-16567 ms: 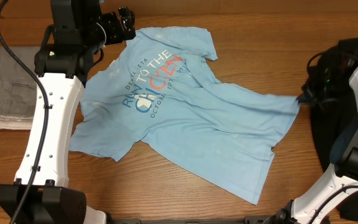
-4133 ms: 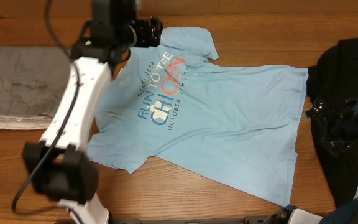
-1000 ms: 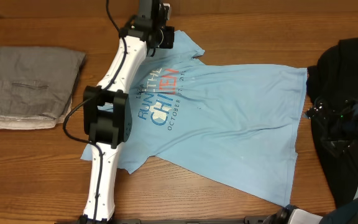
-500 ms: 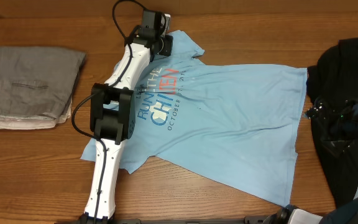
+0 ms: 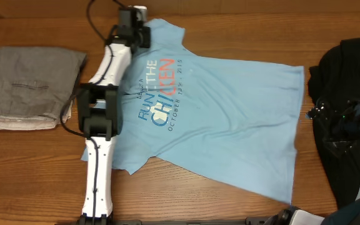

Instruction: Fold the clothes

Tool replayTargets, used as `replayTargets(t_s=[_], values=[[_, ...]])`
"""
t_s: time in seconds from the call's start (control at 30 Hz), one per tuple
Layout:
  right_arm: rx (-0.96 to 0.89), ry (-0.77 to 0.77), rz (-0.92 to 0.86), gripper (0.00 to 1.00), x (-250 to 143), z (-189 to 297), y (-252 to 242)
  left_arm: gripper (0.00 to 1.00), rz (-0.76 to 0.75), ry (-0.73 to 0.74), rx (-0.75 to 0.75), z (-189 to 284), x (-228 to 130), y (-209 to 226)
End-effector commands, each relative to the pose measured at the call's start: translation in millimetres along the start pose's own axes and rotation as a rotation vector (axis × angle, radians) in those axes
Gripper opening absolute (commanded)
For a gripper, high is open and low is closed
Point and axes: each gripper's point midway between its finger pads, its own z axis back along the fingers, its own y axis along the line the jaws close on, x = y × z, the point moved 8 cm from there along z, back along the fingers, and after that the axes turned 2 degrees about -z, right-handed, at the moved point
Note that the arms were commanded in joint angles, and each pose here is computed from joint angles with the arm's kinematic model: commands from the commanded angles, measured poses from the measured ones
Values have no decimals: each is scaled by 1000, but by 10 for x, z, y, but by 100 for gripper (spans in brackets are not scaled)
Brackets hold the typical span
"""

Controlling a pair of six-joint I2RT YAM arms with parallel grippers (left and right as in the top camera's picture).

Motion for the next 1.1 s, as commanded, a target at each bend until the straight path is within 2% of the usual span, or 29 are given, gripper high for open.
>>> replayTargets(t_s=[0.0,0.1,0.2,0.3,0.37,0.47,0.5,0.57,0.83,0.93,1.0,1.07], values=[[16,-20,6,100,28,54,26,12,55,-23,-85,-33,69,78],[16,-20,6,100,28,54,26,18,74,-126,-154,260,549,-46],[16,-20,6,100,28,54,26,32,86,-223,-179,678,1022,-185],[16,-20,6,100,28,54,26,33,80,-266,-192,1122,1339,-335],[16,-20,6,100,29,54,26,29,80,-246,-177,1393,1426,-416],[16,-20,6,100,28,54,26,18,117,-176,-80,1805,1441,-456],[16,-20,6,100,28,54,26,19,118,-155,-50,1950,1435,-466],[16,-20,6,100,29,54,26,31,123,-117,-1,2261,1417,-481],[16,-20,6,100,29,54,26,36,174,73,20,3029,1163,-536],[16,-20,6,100,29,54,26,42,174,144,51,3290,1038,-543],[16,-20,6,100,29,54,26,43,168,157,90,3488,999,-546],[16,-20,6,100,29,54,26,43,158,100,77,3772,1062,-624]])
